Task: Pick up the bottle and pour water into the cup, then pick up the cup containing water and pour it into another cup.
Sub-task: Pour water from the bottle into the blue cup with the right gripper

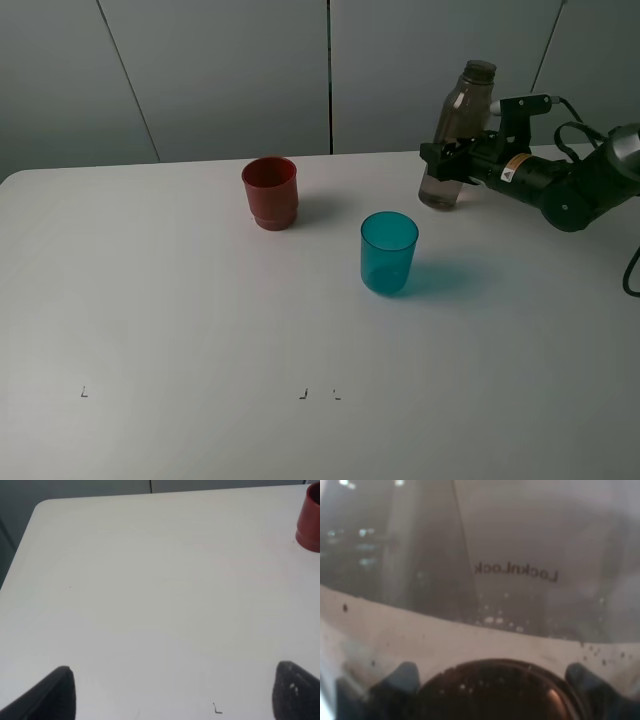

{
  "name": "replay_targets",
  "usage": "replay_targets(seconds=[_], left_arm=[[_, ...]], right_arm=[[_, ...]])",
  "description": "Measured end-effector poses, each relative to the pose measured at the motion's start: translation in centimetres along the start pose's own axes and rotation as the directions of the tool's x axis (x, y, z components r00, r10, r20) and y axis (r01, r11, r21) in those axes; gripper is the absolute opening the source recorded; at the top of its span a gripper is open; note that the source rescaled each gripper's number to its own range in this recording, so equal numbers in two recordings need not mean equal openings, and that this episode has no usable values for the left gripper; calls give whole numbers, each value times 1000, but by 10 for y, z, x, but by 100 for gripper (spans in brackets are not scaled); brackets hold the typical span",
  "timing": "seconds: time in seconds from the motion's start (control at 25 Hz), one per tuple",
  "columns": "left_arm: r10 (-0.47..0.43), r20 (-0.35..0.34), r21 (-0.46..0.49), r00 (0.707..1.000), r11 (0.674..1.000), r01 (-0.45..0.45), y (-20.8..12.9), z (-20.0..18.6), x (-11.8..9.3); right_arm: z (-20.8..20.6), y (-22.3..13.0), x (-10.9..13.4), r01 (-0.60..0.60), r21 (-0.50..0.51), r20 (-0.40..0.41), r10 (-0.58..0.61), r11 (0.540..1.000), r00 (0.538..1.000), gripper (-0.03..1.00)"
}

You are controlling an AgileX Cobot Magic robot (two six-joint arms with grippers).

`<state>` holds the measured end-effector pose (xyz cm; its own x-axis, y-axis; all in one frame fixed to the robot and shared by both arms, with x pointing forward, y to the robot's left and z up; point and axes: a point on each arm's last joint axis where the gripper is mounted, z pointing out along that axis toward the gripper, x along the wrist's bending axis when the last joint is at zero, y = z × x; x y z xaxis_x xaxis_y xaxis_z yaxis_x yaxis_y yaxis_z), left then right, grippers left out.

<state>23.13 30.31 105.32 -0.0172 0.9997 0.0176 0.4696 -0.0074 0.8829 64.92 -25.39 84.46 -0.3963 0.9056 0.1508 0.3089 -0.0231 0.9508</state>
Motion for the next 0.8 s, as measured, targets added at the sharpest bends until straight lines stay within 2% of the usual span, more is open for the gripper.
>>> replay_targets(seconds=[0.56, 0.8], left_arm=[[0, 0, 0, 1000, 1000, 0, 0, 0, 0], [0, 0, 0, 1000, 1000, 0, 0, 0, 0]], right_arm=[[0, 0, 0, 31, 1, -4, -31, 1000, 1000, 2], [-4, 12, 6, 240, 4, -42, -240, 971, 970, 2]])
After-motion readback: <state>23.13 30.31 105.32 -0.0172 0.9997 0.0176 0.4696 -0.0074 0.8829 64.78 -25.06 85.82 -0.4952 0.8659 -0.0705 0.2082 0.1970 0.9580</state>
